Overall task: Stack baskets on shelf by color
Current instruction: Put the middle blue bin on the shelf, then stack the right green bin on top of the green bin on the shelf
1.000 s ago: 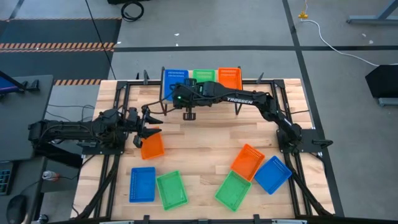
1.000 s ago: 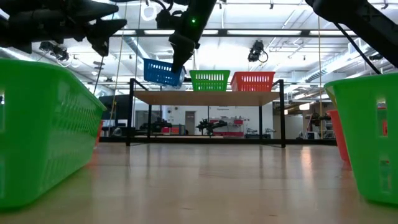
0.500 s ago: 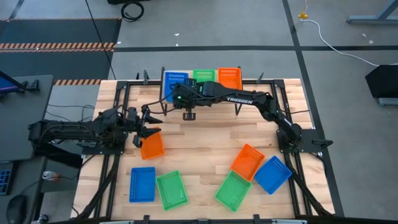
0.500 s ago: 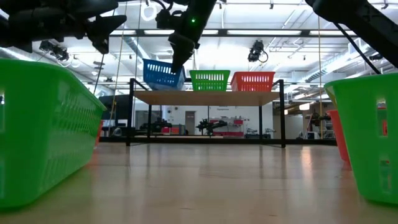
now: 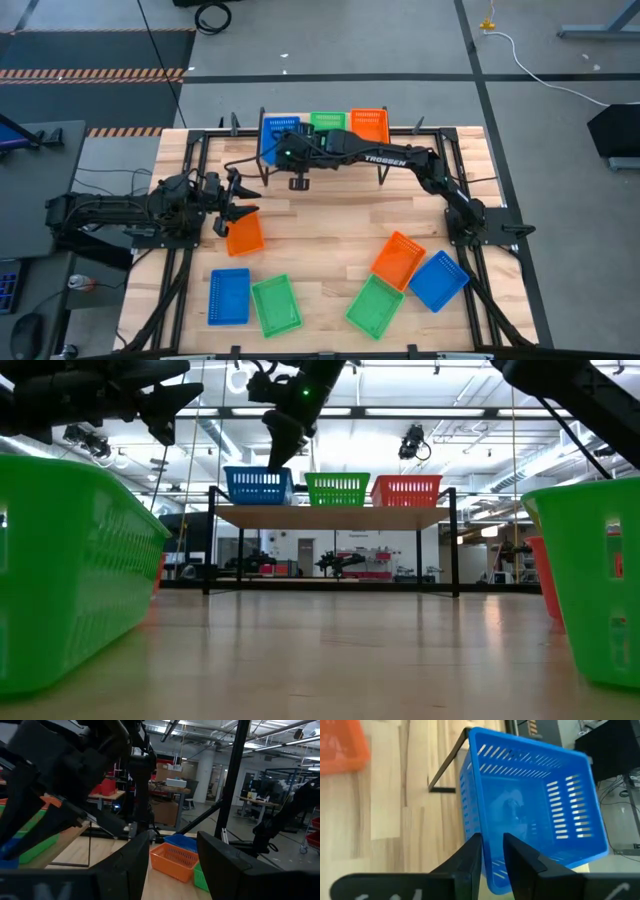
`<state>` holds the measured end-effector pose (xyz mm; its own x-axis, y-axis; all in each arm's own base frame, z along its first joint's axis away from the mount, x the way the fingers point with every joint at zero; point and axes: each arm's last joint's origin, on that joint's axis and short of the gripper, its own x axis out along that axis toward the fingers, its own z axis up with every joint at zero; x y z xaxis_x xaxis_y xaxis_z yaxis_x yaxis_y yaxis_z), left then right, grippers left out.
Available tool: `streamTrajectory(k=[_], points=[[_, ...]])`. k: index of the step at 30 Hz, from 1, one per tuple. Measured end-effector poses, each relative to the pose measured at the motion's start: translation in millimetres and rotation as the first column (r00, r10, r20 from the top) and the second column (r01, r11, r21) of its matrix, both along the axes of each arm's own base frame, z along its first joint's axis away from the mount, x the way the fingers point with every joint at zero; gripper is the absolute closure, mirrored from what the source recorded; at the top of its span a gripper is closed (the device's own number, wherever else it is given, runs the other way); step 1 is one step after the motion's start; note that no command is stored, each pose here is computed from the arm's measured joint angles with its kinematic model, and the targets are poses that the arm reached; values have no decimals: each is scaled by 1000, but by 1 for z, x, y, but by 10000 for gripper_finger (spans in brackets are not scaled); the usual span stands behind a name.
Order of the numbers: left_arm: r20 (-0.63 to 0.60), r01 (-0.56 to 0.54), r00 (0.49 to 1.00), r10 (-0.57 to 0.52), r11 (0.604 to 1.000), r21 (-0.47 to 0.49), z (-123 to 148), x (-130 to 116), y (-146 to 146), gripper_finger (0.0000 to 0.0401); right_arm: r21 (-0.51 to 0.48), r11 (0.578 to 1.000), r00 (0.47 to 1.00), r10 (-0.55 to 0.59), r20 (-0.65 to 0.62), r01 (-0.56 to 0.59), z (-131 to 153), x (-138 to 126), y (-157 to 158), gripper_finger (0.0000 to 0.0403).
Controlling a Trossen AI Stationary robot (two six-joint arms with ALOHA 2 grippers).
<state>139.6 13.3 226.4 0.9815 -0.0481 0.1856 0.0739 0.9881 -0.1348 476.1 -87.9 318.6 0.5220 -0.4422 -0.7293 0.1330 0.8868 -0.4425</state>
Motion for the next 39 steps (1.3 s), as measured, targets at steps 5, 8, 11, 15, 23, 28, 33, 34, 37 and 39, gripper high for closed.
streamTrajectory(k=[5, 8, 11, 15, 23, 28, 33, 34, 37, 39], points=[[0, 0, 1000, 0, 1000, 0, 0, 0, 0, 229, 7, 1000, 999, 4, 35, -4, 2, 2, -3, 315], [0, 0, 1000, 0, 1000, 0, 0, 0, 0, 229, 12, 1000, 1000, 8, 30, -8, 1, 2, -3, 316], [-1, 0, 1000, 0, 1000, 0, 0, 0, 0, 229, 13, 1000, 1000, 7, 22, -8, 1, 1, -3, 315], [-1, 0, 1000, 0, 1000, -1, 0, 0, 0, 229, 10, 1000, 1000, 5, 14, -5, 0, 1, -2, 315], [-2, 4, 1000, -4, 1000, -1, 0, 0, 0, 229, 5, 997, 994, 73, 79, -73, 24, -4, 30, 274], [-18, 8, 1000, -8, 1000, 9, -1, 0, -1, 229, 65, 994, 991, 79, 109, -87, 35, -11, 66, 232], [-236, -52, 970, 62, 997, 50, 4, 5, -2, 229, 141, 986, 996, 86, -5, -85, 27, -23, 93, 210], [-301, -68, 950, 80, 996, 50, 6, 5, -3, 229, 160, 985, 997, 73, -38, -66, 24, -25, 95, 208], [-452, -80, 888, 86, 996, 33, 11, 4, -7, 229, 225, 974, 993, 27, -111, -1, 13, -31, 97, 206], [-495, -66, 866, 64, 998, 14, 13, 5, -11, 229, 267, 963, 986, 4, -169, 41, 8, -36, 100, 206]])
